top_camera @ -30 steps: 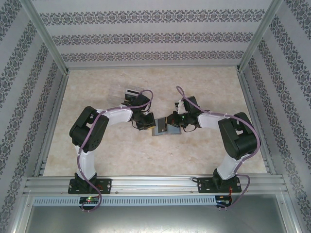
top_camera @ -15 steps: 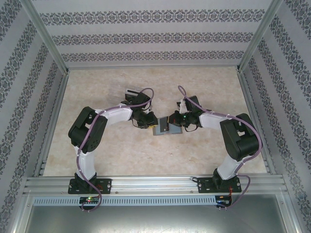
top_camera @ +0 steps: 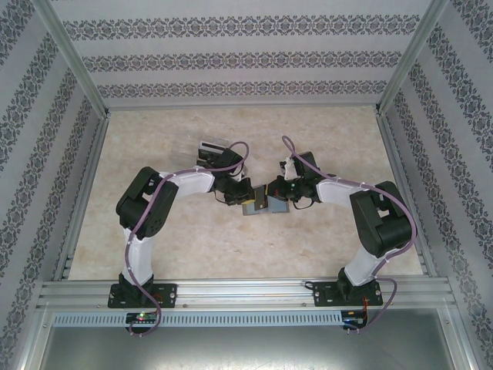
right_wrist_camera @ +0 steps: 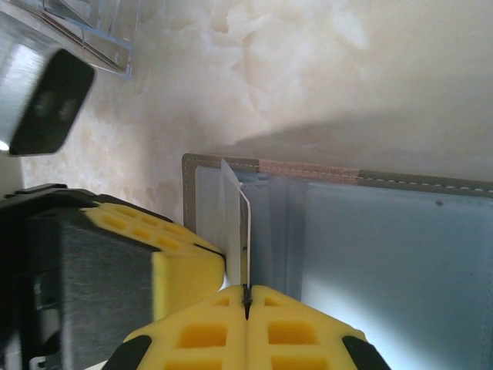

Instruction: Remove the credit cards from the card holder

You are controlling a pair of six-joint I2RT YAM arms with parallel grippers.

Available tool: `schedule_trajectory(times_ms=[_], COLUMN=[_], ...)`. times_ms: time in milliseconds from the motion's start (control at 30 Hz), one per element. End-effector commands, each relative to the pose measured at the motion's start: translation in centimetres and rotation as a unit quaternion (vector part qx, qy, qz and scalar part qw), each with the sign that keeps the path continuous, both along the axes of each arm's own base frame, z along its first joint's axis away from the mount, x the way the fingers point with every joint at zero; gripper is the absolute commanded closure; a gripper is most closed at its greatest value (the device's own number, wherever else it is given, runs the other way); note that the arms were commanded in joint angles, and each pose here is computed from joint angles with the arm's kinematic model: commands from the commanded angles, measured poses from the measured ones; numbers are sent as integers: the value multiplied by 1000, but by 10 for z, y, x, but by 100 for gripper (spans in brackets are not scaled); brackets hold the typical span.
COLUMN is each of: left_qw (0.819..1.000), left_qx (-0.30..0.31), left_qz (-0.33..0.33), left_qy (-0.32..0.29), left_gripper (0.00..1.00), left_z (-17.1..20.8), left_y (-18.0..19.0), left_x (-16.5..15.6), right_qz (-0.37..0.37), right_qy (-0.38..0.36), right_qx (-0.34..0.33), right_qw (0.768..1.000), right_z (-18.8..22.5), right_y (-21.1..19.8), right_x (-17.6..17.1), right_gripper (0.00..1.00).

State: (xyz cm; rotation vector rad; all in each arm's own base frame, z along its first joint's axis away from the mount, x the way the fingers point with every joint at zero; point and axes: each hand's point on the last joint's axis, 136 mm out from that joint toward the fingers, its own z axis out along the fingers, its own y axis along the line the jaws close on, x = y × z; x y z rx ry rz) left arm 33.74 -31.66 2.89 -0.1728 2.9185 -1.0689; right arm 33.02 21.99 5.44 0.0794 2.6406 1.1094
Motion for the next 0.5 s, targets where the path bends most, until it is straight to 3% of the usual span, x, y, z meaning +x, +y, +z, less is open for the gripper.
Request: schedule_trajectory(times_ms=[0, 200, 467], left_qw=[999, 998, 1000], left_qx=[17, 51, -11], left_qz=[-15, -12, -17], left_qy=[23, 29, -12], left_gripper=[94, 99, 95], left_z=[-10, -19, 15], left_y=[0, 14, -3], left_x=[-13, -19, -5], right_qz=[3, -18, -23], right_qy=[-4, -14, -62], right_qx=[2, 4, 30], right_qw=[1000, 1000, 997], right_z=[2, 5, 34], right_y=[-4, -18, -29], right_x=[0, 1, 3], right_gripper=[99, 100, 100])
